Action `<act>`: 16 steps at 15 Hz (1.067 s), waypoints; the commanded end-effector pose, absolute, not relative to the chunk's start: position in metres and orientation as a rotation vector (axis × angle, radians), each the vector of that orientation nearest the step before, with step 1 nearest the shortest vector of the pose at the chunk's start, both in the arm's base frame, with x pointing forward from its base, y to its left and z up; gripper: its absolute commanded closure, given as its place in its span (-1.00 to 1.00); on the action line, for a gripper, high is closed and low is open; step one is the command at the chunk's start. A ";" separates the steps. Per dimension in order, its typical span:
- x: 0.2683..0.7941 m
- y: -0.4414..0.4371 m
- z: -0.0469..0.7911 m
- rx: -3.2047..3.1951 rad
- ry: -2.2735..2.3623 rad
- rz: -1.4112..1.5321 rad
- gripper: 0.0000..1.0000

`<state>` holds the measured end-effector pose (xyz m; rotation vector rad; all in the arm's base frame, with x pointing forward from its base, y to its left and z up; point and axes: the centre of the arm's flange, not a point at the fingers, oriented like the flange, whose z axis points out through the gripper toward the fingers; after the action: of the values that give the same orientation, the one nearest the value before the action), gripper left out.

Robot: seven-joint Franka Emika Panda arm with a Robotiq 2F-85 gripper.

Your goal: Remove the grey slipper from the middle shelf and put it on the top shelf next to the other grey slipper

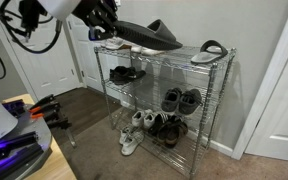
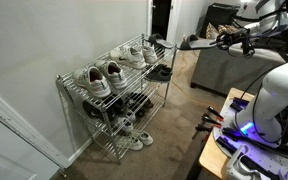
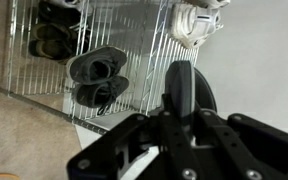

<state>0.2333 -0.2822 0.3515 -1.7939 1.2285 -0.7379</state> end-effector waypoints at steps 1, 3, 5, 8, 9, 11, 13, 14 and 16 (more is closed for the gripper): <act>0.237 -0.232 0.315 -1.727 1.103 -0.696 0.89; 0.264 -0.220 0.295 -1.691 1.066 -0.673 0.89; 0.288 -0.209 0.275 -1.646 1.051 -0.664 0.89; 0.319 -0.200 0.248 -1.549 1.099 -0.710 0.89; 0.325 -0.199 0.241 -1.499 1.121 -0.740 0.89; 0.334 -0.201 0.231 -1.398 1.159 -0.790 0.89; 0.341 -0.204 0.221 -1.329 1.163 -0.818 0.89; 0.346 -0.204 0.215 -1.301 1.158 -0.826 0.89; 0.362 -0.202 0.202 -1.263 1.150 -0.846 0.89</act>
<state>0.3362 -0.2001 0.2295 -1.3192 1.1762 -0.8022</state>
